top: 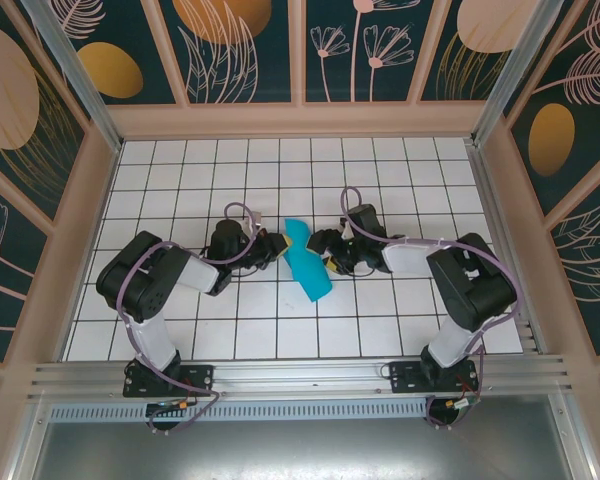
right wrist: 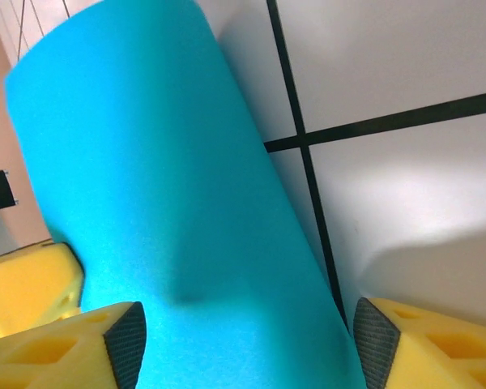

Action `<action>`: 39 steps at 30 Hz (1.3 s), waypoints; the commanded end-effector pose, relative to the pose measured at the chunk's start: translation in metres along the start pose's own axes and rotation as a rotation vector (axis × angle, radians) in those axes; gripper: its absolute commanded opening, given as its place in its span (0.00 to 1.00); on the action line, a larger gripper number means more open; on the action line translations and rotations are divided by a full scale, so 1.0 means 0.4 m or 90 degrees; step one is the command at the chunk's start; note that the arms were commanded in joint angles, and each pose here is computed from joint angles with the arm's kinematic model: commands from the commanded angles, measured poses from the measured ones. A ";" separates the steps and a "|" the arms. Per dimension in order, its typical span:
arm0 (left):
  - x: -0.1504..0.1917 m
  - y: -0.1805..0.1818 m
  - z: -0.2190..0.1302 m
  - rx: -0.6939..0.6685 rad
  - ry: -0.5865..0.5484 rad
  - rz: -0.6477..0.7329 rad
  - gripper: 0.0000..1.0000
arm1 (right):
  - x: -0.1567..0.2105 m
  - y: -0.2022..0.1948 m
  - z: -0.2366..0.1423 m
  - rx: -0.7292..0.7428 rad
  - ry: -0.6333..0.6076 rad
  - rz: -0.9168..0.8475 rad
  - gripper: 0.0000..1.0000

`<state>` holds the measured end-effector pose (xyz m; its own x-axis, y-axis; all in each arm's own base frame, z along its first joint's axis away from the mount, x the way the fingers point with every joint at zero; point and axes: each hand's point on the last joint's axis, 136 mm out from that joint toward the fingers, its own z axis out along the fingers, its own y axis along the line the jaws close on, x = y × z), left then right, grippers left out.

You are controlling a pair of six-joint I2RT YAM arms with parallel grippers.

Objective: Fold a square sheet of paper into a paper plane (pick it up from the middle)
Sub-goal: First fold in half a square sheet of paper at the center of the table.

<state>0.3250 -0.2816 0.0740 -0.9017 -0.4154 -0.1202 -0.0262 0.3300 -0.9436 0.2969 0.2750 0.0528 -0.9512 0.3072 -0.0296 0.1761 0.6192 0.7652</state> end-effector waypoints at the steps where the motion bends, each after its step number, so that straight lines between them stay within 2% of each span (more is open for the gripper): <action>1: 0.009 -0.001 0.004 -0.007 0.000 0.016 0.01 | -0.012 0.018 -0.037 0.033 -0.023 -0.054 0.76; 8: 0.040 -0.027 0.004 0.002 -0.010 0.026 0.01 | 0.004 -0.005 -0.064 0.068 0.011 -0.149 0.79; 14: 0.056 -0.101 -0.004 0.085 -0.020 0.018 0.00 | -0.002 0.003 -0.089 0.016 0.006 -0.126 0.79; 19: 0.075 -0.128 0.021 0.092 -0.001 0.034 0.00 | -0.008 0.016 -0.131 -0.073 -0.010 -0.080 0.79; 24: 0.091 -0.110 0.054 0.067 0.020 0.030 0.00 | -0.020 0.012 -0.160 -0.093 -0.035 -0.068 0.79; 29: 0.081 -0.043 0.054 -0.005 -0.003 0.021 0.00 | -0.022 -0.027 -0.145 -0.036 -0.029 -0.080 0.78; 34: 0.068 0.032 0.021 -0.116 -0.039 0.041 0.00 | 0.001 -0.039 -0.104 0.008 0.005 -0.130 0.73; 39: 0.072 0.065 0.012 -0.162 -0.036 0.037 0.00 | 0.029 -0.049 -0.048 0.056 0.052 -0.168 0.67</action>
<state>0.3039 -0.2978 0.0562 -0.8815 -0.4407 -0.1694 -0.0743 0.4839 -0.8720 0.2820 0.2488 0.0611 -0.9772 0.1397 -0.1600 -0.0214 0.6848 0.7284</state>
